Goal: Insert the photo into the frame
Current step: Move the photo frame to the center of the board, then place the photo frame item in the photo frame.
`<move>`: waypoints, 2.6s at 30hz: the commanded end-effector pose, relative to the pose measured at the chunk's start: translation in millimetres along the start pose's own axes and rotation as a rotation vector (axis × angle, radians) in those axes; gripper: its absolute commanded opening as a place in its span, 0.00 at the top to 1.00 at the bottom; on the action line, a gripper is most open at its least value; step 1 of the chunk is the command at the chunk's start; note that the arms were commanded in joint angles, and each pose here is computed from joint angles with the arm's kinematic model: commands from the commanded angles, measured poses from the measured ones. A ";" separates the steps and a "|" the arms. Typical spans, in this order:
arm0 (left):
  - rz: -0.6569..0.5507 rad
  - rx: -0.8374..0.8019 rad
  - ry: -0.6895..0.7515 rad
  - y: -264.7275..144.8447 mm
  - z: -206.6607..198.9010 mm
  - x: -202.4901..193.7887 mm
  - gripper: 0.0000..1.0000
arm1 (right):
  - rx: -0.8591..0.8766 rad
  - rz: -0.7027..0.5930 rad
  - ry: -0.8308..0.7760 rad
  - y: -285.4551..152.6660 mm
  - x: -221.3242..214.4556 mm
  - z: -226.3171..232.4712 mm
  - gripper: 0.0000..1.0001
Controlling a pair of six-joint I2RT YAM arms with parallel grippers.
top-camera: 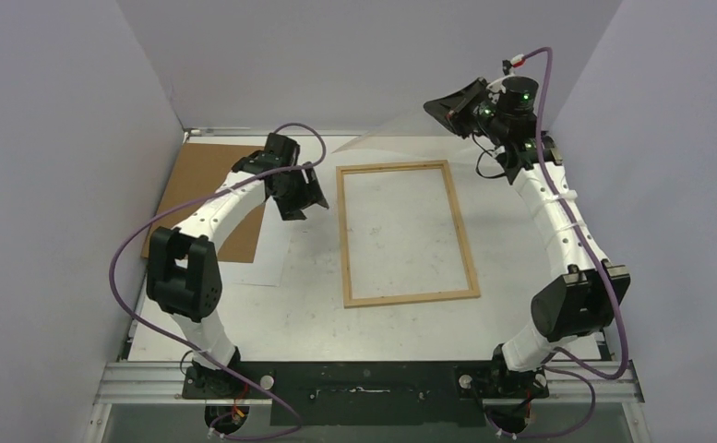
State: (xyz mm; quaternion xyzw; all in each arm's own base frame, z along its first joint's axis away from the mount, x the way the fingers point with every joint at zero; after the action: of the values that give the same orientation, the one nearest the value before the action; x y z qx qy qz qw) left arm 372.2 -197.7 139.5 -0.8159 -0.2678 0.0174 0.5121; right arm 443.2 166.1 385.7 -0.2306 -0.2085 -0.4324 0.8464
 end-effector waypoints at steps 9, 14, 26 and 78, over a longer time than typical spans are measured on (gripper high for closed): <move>-0.472 0.232 -0.272 -121.6 107.2 106.9 0.36 | 0.363 0.180 -0.102 30.2 -40.8 102.8 1.00; -0.474 0.222 -0.307 -123.7 121.0 109.1 0.36 | 0.404 0.281 -0.128 33.0 -70.7 109.3 1.00; -0.385 0.198 -0.326 -96.3 129.7 103.8 0.35 | -0.050 0.592 -0.038 -20.9 -170.4 -68.6 1.00; 0.256 0.245 0.088 103.5 124.5 -39.2 0.41 | -0.075 0.505 -0.085 28.9 -207.4 -220.1 0.50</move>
State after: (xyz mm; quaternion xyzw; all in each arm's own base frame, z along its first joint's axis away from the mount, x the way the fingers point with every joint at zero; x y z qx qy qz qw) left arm 355.1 -177.0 31.0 -0.8242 -0.1577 0.0757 0.5386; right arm 347.2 170.0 53.7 -0.3704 -0.0866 -0.1745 0.9082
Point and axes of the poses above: each gripper's point midway between its finger pads, its own y axis out along the fingers, its own z axis along the line the jaws close on, x = y × z, the point moved 1 cm from there along -y, back along the fingers, and after that the axes turned 7 degrees about -y, right-handed, at the moved point
